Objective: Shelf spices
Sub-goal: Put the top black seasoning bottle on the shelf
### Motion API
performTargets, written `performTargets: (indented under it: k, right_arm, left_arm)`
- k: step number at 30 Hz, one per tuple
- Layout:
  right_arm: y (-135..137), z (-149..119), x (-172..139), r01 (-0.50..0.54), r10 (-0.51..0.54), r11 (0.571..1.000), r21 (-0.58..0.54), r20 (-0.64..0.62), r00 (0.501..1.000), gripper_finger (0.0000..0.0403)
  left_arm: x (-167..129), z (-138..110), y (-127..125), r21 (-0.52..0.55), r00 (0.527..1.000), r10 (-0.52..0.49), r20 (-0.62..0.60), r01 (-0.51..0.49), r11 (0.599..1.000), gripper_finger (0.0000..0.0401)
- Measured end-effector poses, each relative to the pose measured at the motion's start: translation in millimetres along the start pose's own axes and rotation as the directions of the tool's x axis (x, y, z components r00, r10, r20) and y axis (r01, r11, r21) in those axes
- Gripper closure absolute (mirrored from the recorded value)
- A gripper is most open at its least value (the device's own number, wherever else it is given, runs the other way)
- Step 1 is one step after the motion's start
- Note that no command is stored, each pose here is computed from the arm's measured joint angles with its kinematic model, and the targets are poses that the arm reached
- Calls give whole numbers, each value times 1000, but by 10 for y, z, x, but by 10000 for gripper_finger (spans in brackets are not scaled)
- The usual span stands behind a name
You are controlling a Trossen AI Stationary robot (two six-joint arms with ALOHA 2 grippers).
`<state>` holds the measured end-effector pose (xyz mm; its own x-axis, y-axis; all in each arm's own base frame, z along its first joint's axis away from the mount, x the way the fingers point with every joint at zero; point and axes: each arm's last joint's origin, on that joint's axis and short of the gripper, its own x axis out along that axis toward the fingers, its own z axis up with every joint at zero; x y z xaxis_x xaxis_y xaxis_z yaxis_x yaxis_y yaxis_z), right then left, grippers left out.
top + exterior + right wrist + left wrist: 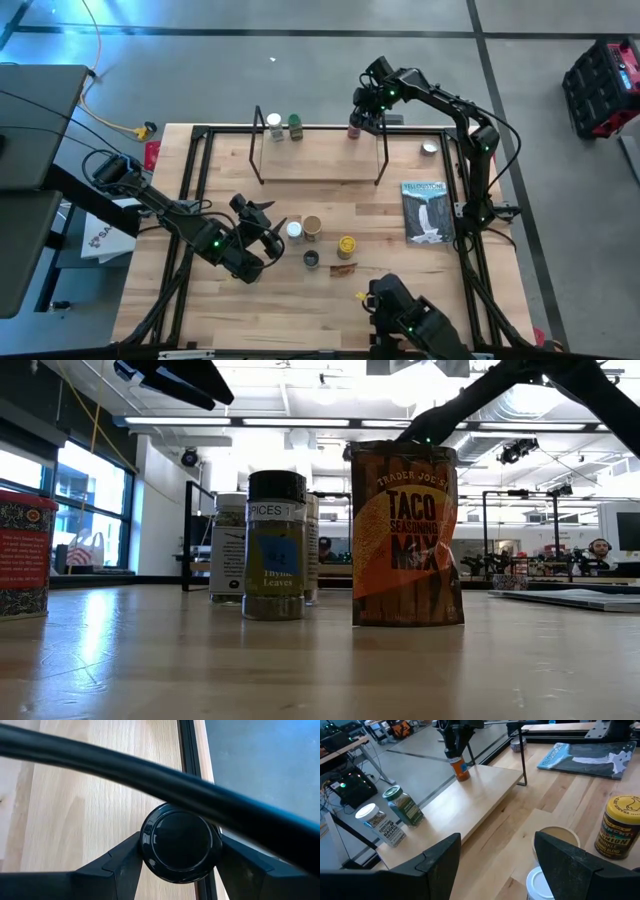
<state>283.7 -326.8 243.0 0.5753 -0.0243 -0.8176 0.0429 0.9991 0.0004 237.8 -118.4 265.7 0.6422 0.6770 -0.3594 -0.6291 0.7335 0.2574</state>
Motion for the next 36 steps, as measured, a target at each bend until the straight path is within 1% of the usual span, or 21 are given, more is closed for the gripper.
performTargets:
  k: [8,16,22,29,32,36]
  right_arm:
    - [16,64,-86,19,-19,1000,-9,-2,1000,177]
    - [54,61,-81,1,-1,1000,11,-28,1000,143]
    - [77,73,-71,-5,5,1000,-3,-35,999,139]
    - [88,91,-158,60,-61,998,-16,-69,996,139]
    - [116,129,-259,79,-81,996,-32,-50,995,139]
    - [161,192,-443,140,-142,988,-72,-30,989,139]
  left_arm:
    - [0,-2,-2,0,1000,-4,-4,4,1000,153]
    - [0,-2,-10,-6,1000,-20,-16,20,1000,153]
    - [0,-2,-10,-6,1000,-21,-17,21,1000,153]
    - [0,-2,-10,-5,1000,-22,-18,22,1000,153]
    - [0,-1,-11,-5,1000,-22,-18,22,1000,153]
    - [0,-1,-11,-5,1000,-22,-18,22,1000,153]
